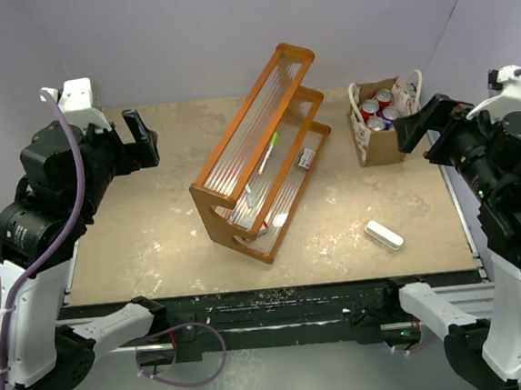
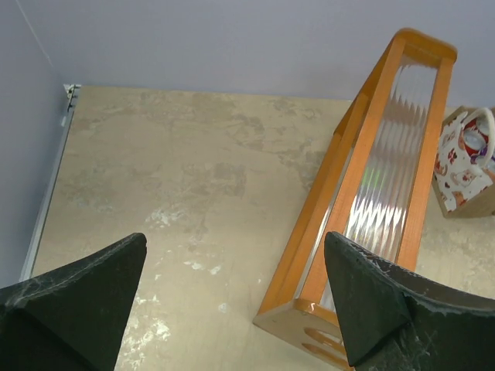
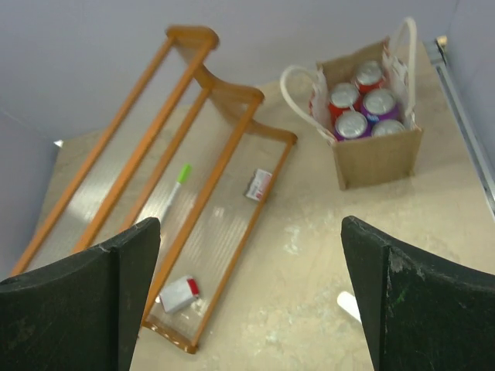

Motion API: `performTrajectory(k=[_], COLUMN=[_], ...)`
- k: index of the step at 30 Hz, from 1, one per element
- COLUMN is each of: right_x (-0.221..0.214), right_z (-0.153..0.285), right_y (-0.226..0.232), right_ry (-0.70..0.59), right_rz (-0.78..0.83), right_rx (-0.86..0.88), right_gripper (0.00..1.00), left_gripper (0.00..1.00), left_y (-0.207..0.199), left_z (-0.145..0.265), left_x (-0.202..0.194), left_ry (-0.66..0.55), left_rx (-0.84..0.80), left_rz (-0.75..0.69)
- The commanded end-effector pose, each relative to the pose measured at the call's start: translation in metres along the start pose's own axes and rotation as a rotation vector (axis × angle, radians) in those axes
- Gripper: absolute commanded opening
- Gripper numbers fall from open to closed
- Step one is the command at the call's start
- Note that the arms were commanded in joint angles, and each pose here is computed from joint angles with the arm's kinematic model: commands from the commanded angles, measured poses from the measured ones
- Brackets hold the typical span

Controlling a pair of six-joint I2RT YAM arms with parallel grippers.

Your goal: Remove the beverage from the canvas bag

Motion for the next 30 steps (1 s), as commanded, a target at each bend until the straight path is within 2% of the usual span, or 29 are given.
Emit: performTrajectory(k=[1, 10, 17, 21, 26, 30], right_x=[-0.014, -0.071, -0.114, -0.146, -0.195, -0.240], right_z=[-0.016, -0.053, -0.084, -0.111, -0.151, -0.172], right_y=[-0.011, -0.027, -0.022, -0.005, 0.024, 0.047], right_ry=[0.011, 0.173, 0.325, 0.377, 0.451, 0.640], right_rz=[0.005, 0.015, -0.030, -0.105, -0.314, -0.340], right_rx=[-0.083, -0.166, -0.080, 0.141, 0.440, 0.589], right_gripper=[1.00, 1.00, 1.00, 1.00, 1.00, 1.00], left_gripper=[0.99, 0.99, 0.99, 0.99, 0.99, 0.99], left_y=[-0.002, -0.007, -0.015, -0.023, -0.030, -0.033], left_z=[-0.003, -0.010, -0.019, -0.023, -0.029, -0.033], left_x=[-0.008, -0.040, -0.058, -0.062, -0.068, -0.070], left_ry=[0.004, 0.098, 0.162, 0.209, 0.233, 0.245], left_rx=[-0.031, -0.105, -0.161, -0.192, -0.216, -0.218], left_rz=[0.025, 0.052, 0.083, 0.125, 0.197, 0.229])
Point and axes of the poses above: each gripper's point midway between its finger pads, its own z axis back along the fingers, its own y axis along the line the jaws close on, x = y × z, the point moved 8 cm from there along z, back along the fingers, and after that the axes turned 5 degrees about z, right-handed, at the moved point
